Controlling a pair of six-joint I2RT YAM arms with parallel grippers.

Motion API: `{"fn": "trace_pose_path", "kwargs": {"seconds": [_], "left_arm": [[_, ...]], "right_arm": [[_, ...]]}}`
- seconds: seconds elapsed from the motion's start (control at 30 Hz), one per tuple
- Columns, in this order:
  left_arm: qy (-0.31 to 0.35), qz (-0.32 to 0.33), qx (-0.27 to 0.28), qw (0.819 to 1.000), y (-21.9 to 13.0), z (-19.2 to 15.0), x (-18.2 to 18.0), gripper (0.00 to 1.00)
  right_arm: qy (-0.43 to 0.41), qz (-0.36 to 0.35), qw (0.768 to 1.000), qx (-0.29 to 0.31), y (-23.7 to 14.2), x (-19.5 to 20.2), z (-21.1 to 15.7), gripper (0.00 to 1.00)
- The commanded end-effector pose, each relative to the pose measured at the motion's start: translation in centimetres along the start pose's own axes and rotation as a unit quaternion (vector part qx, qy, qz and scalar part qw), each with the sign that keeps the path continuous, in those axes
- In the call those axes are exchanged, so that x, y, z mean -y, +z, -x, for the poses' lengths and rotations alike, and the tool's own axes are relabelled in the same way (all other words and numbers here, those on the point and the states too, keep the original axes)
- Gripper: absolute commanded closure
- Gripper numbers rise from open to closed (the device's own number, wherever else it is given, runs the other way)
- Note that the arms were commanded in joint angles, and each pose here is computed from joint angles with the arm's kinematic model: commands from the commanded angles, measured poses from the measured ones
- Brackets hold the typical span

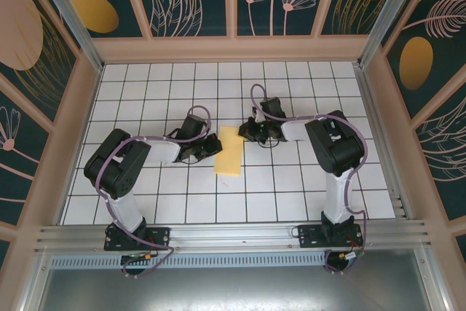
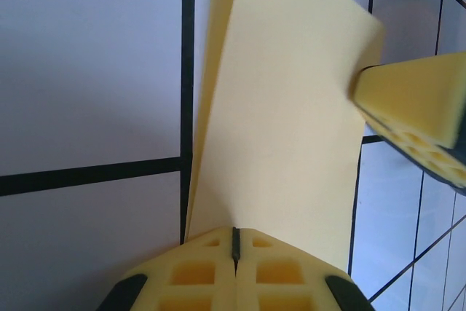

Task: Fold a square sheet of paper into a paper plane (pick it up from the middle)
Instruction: Fold the square sheet of paper in half at the center of the table.

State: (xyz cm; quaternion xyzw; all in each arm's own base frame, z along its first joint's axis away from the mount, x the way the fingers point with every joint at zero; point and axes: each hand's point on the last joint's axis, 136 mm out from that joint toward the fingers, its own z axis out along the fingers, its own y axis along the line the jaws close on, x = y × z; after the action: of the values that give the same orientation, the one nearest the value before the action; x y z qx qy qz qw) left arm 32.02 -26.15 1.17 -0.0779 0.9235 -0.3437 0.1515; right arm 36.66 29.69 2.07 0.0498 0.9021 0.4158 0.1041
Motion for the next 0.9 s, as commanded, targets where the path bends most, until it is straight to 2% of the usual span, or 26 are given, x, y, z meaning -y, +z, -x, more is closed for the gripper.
{"fn": "trace_pose_path", "kwargs": {"seconds": [0.0, 0.1, 0.3, 0.4, 0.73, 0.87], "left_arm": [[-0.023, 0.095, -0.065, 0.993, 0.7, -4.6, -6.0, 1.00], [-0.023, 0.096, -0.065, 0.993, 0.6, -4.6, -6.1, 1.00], [-0.024, 0.098, -0.066, 0.993, 0.6, -4.7, -6.2, 1.00], [-0.024, 0.099, -0.065, 0.993, 0.6, -4.7, -6.2, 1.00], [-0.024, 0.100, -0.068, 0.992, 0.7, -4.7, -6.3, 1.00], [-0.024, 0.099, -0.069, 0.992, 0.8, -4.8, -6.3, 1.00]], "right_arm": [[0.023, -0.034, 0.999, -0.007, 0.8, 2.5, -0.6, 1.00], [0.026, -0.023, 0.999, -0.014, 0.7, 1.9, -0.7, 1.00], [-0.009, 0.018, 1.000, 0.014, -1.5, -2.7, 2.2, 1.00], [-0.017, 0.028, 0.999, 0.018, -1.7, -3.5, 3.0, 1.00], [0.009, -0.006, 1.000, -0.004, 0.2, 0.4, 2.0, 1.00], [0.024, -0.043, 0.999, -0.003, 0.7, 2.8, 1.3, 1.00]]}}
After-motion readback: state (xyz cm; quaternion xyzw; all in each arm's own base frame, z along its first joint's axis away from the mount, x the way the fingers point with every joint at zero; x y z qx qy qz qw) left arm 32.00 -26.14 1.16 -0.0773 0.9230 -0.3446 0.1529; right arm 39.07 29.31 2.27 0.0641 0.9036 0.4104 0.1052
